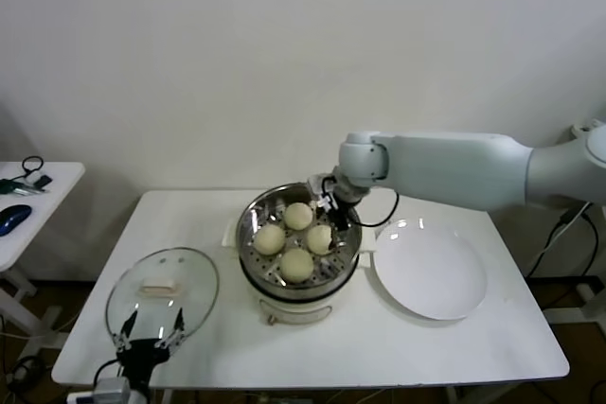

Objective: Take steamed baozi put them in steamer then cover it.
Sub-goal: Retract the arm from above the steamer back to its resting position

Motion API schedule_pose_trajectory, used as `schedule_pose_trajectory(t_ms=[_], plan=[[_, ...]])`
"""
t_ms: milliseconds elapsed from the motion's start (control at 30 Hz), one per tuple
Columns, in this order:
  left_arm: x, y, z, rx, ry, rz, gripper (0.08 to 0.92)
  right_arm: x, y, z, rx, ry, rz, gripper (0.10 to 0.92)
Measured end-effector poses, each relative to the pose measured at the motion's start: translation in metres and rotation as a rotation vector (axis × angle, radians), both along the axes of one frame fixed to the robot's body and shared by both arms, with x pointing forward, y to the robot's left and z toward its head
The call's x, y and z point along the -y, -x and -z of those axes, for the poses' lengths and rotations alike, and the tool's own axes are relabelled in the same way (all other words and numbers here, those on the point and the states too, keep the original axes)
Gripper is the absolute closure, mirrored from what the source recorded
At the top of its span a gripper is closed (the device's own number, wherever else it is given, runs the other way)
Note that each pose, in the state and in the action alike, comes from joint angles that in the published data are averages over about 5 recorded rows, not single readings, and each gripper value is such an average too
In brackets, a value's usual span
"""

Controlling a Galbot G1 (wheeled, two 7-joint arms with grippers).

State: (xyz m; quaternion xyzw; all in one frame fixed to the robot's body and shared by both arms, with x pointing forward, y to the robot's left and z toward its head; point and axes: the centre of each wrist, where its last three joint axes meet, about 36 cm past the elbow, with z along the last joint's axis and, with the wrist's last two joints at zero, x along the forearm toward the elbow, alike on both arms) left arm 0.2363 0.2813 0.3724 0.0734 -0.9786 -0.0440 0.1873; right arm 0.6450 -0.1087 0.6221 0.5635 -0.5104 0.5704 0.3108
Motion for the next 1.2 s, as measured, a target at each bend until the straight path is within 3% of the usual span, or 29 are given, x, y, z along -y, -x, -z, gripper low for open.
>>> schedule_pose_trajectory(t_ms=[200,533,867,1200], plan=[[0.000,-0.002,-0.005,0.014,0.005,0.009,0.177,0.031,-0.013,-0.038,0.048,-0.119,0.095,0.200],[0.000,-0.010,-0.011,0.075,-0.002,0.044,0.177,0.109,-0.008,-0.047,0.298,-0.592,0.394,0.200],[0.000,-0.023,-0.007,0.154,-0.069,0.088,0.177,0.211,0.042,0.027,0.498,-0.953,0.724,0.200],[0.002,-0.025,0.004,0.189,-0.154,0.123,0.177,0.276,0.114,0.125,0.637,-1.215,0.922,0.200]])
